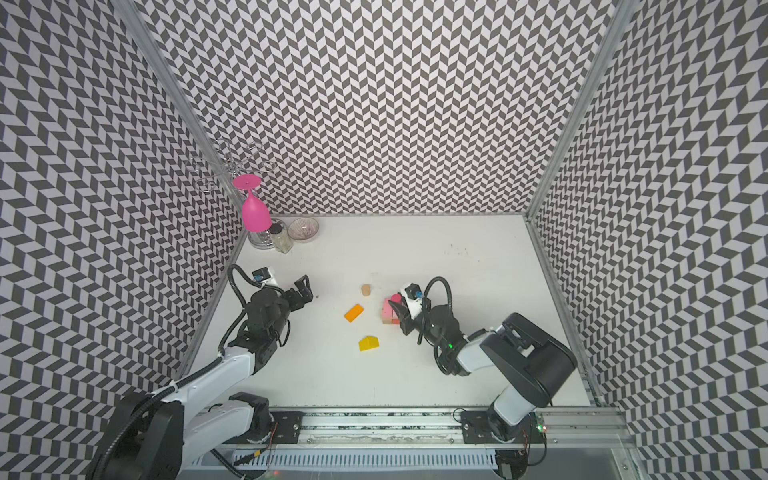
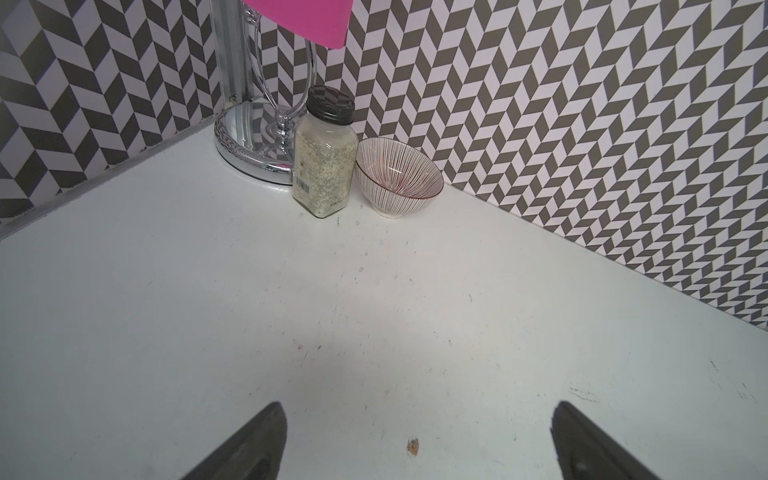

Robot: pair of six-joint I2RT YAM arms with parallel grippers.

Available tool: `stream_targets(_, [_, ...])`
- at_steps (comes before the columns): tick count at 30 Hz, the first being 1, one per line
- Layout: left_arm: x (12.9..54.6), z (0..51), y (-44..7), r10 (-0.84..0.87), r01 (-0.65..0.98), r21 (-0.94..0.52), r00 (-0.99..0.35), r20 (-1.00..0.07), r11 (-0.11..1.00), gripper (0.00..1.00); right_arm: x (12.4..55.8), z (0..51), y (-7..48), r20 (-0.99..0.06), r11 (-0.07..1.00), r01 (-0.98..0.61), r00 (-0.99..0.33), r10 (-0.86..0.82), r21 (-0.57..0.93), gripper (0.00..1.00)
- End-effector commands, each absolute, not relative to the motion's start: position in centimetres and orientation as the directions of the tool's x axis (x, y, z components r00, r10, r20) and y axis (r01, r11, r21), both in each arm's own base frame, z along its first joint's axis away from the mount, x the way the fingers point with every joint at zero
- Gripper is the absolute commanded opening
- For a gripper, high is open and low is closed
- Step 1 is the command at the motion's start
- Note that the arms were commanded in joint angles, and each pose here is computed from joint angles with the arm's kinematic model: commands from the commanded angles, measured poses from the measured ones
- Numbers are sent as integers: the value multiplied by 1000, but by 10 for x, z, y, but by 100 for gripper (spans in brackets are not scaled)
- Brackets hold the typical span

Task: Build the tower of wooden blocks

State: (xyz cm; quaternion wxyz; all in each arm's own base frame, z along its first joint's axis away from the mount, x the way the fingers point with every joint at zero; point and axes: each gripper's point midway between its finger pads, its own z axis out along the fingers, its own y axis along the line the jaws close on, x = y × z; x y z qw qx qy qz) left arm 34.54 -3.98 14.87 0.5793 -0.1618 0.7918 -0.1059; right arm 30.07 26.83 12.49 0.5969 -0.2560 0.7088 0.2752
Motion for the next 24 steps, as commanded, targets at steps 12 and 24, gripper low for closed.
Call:
stream_targets(12, [349,156,-38,-380,-141,-354,-259,-888,925,100,311,123,269,-994,729,-679,-112,14,87,0])
stream_targets(24, [349,155,-39,-379,-139,-354,-261,-888,925,100,312,121,265,-994,731,-675,-99,38,95,0])
